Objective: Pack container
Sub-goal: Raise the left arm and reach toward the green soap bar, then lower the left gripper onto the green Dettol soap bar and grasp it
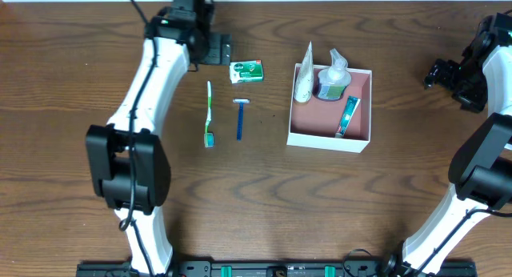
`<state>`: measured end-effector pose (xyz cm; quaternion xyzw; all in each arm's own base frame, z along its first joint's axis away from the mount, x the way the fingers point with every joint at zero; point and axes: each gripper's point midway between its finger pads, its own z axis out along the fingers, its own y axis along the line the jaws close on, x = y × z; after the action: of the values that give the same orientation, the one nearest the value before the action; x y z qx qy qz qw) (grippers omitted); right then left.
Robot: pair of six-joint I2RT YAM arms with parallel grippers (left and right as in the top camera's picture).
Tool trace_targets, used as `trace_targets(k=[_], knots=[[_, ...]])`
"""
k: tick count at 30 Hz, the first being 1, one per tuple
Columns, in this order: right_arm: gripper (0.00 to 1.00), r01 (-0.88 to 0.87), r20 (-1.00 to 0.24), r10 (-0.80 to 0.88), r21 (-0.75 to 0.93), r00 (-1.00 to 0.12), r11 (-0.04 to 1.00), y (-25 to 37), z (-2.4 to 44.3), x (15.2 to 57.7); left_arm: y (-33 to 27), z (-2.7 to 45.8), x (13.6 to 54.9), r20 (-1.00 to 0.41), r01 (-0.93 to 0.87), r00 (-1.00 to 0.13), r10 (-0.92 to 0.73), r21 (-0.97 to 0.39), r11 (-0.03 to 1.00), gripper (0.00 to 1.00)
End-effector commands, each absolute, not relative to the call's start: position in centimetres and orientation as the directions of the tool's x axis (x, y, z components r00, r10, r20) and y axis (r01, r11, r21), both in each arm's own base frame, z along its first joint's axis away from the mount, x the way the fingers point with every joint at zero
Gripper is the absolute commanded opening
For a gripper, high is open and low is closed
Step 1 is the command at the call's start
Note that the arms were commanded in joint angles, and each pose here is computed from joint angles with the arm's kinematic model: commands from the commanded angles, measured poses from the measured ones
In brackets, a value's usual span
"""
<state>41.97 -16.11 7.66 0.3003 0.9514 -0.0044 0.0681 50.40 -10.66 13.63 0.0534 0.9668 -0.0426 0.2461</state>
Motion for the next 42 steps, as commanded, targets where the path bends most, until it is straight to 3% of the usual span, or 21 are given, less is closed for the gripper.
trace_targets(k=[1, 14, 26, 33, 42], knots=[[0.99, 0.587, -0.137, 0.585, 0.024, -0.800, 0.809, -16.6, 7.8, 41.8, -12.8, 13.8, 50.4, -0.493, 0.134, -0.865, 0.097, -0.039, 0.990, 0.98], [0.99, 0.587, -0.137, 0.585, 0.024, -0.800, 0.809, -16.6, 7.8, 41.8, -17.4, 10.9, 51.0, -0.492, 0.138, -0.868, 0.072, -0.098, 0.986, 0.98], [0.99, 0.587, -0.137, 0.585, 0.024, -0.800, 0.809, -16.6, 7.8, 41.8, -17.6, 5.5, 51.1, -0.407, -0.004, -0.912, -0.059, -0.134, 0.991, 0.98], [0.99, 0.587, -0.137, 0.585, 0.024, -0.800, 0.809, -16.6, 7.8, 41.8, -17.6, 5.4, 51.5, -0.452, -0.089, -0.885, -0.107, -0.062, 0.994, 0.98], [0.99, 0.587, -0.137, 0.585, 0.024, -0.800, 0.809, -16.6, 7.8, 41.8, -18.2, 5.1, 51.9, -0.471, -0.131, -0.869, -0.151, -0.075, 0.989, 0.98]])
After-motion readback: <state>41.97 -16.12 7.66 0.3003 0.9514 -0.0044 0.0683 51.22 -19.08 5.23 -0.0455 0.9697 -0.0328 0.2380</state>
